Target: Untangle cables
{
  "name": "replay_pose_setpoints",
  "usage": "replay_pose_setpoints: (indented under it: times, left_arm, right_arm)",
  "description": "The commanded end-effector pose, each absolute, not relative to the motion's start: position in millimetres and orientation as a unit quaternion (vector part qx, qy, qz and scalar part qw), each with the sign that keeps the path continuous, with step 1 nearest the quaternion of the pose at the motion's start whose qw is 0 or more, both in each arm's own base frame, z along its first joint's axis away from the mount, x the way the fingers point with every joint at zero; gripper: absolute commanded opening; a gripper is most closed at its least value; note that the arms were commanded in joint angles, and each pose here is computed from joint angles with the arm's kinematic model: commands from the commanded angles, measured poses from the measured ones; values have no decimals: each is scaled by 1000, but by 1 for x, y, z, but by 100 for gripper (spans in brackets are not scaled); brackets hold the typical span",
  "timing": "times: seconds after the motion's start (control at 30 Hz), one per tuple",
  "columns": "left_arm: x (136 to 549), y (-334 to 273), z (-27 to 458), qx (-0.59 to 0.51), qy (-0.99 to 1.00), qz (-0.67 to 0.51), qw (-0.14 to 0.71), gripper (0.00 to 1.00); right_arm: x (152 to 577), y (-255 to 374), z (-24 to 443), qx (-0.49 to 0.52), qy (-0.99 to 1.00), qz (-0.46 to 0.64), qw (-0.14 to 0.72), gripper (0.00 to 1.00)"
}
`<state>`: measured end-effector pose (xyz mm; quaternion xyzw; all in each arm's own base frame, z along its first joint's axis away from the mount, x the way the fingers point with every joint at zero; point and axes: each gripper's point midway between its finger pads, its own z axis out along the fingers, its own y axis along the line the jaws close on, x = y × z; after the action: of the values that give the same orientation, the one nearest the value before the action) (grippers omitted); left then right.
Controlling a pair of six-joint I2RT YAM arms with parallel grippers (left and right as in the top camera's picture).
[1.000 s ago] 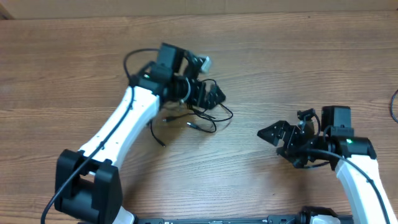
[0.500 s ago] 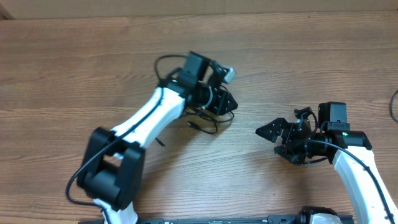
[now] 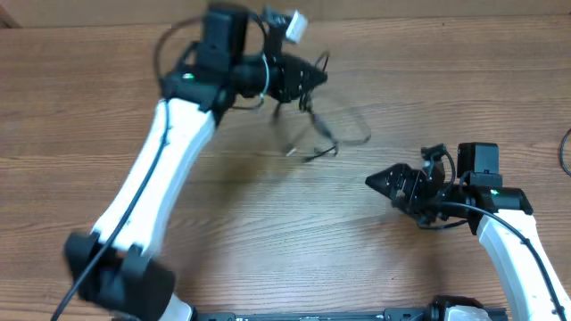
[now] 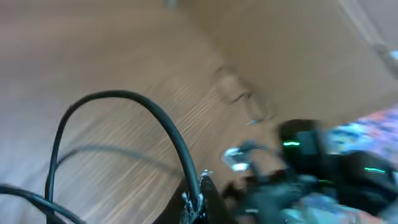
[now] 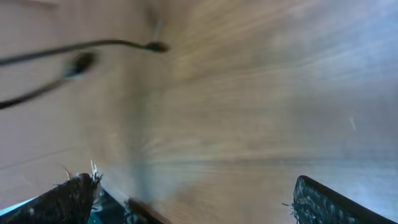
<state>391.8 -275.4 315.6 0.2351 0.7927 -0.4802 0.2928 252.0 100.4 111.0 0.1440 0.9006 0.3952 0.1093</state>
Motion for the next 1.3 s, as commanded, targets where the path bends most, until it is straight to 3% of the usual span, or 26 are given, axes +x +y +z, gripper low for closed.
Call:
replay_pose_setpoints:
  times: [0.0,0.13,0.37,0.6,0.8,1.13,1.2,1.27]
  left_arm:
    - [342,-280,393,304,729,-510,340,4]
    - [328,-269,405,331,724,-473,378,4]
    - [352,-239,368,262,810,-359,382,4]
    - [357,-233,362,246,824,-338,382,4]
    - [362,-222,352,185,854,-324,364,4]
    - [338,-244,347,176,861,-363,311,4]
    - [335,-247,347,180,859,-368,307,4]
    - [336,-247,347,180,859,-368,308,4]
  right_arm:
    - [268,107,127,107,888,421,151,100]
    - [290,108,160,67,877,430,205,100]
    - [290,128,234,-77,852,440,274,99]
    - [253,178,261,-209,823,442,289,92]
    - [251,204,265,-265,814,404,322,84]
    - [299,238,248,-286,822,283,404,61]
    - [305,238,238,-280,831,266,401,49]
    - [305,241,228,-281,837,269,384,25]
